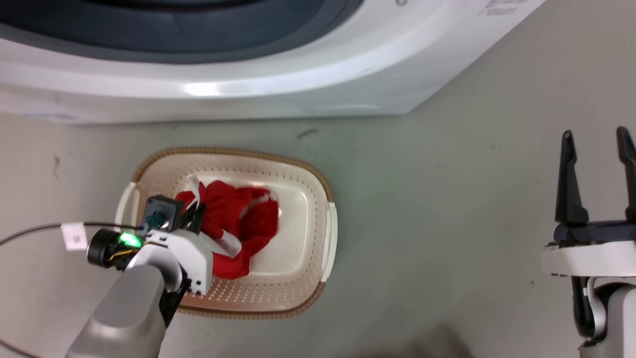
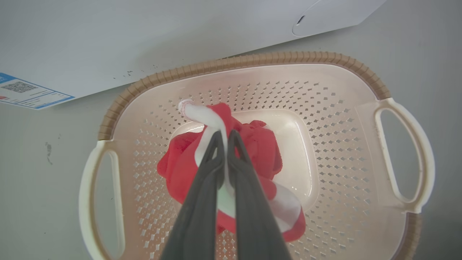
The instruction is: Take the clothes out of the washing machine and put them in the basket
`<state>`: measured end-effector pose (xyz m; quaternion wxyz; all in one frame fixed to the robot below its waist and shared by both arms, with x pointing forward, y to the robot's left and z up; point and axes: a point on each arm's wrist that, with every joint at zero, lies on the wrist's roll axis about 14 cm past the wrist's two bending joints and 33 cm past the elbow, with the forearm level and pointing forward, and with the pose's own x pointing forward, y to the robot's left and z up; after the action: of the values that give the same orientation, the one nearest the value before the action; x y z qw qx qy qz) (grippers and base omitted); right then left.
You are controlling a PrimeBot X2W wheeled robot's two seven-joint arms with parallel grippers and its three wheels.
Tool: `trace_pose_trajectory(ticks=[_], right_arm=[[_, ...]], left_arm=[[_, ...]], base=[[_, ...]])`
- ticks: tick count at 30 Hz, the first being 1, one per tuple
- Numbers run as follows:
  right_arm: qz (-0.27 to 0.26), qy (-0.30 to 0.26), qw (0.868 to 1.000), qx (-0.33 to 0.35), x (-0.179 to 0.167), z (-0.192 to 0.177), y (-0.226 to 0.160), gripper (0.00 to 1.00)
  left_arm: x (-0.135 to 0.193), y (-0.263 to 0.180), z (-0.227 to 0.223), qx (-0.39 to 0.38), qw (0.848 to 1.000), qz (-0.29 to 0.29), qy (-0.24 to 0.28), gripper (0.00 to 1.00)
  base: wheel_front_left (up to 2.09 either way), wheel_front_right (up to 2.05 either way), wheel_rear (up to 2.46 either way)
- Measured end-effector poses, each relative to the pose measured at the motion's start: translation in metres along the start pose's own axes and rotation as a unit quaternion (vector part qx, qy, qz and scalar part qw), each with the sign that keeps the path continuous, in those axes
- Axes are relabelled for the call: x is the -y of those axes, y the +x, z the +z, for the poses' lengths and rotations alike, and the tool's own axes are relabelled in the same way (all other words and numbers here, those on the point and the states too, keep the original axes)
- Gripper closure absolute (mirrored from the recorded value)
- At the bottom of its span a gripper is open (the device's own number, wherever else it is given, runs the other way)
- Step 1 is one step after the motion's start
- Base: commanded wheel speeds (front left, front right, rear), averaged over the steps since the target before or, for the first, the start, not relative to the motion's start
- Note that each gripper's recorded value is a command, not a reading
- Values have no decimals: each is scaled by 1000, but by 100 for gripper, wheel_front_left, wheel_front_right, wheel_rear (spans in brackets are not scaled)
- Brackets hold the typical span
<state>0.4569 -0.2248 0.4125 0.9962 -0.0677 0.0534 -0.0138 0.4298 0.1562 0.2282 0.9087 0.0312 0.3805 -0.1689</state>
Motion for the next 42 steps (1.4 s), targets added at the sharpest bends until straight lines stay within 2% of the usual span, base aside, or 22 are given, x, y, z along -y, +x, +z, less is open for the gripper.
trace_pose_trajectory(ticks=[10, 15, 21, 22, 23, 24, 33, 42], right_arm=[[1, -10, 998, -54, -1, -51, 9, 0], [2, -12, 997, -72, -1, -67, 10, 0], [7, -13, 996, -85, -5, -77, 8, 0], [9, -12, 996, -85, -7, -78, 8, 0], [11, -11, 996, -85, -8, -78, 9, 0], [12, -11, 996, -84, -8, -78, 9, 0], [14, -5, 998, -60, -11, -57, 11, 0], [6, 6, 1000, -14, -5, -12, 3, 0]], left_arm=[[1, 44, -53, -85, 996, -18, 18, 100], [3, 54, -78, -115, 993, -10, 0, 100], [-2, 62, -83, -115, 993, 12, -16, 100], [-2, 62, -83, -114, 993, 13, -17, 9], [-2, 62, -82, -112, 993, 16, -18, 9], [-2, 62, -81, -110, 994, 18, -18, 0], [0, 49, -39, -44, 999, 17, -22, 0], [4, 10, 18, 50, 998, 17, -13, 0]], base=[[0, 0, 0], [0, 0, 0], [0, 0, 0], [0, 0, 0], [0, 0, 0], [0, 0, 0], [0, 0, 0], [0, 0, 0]])
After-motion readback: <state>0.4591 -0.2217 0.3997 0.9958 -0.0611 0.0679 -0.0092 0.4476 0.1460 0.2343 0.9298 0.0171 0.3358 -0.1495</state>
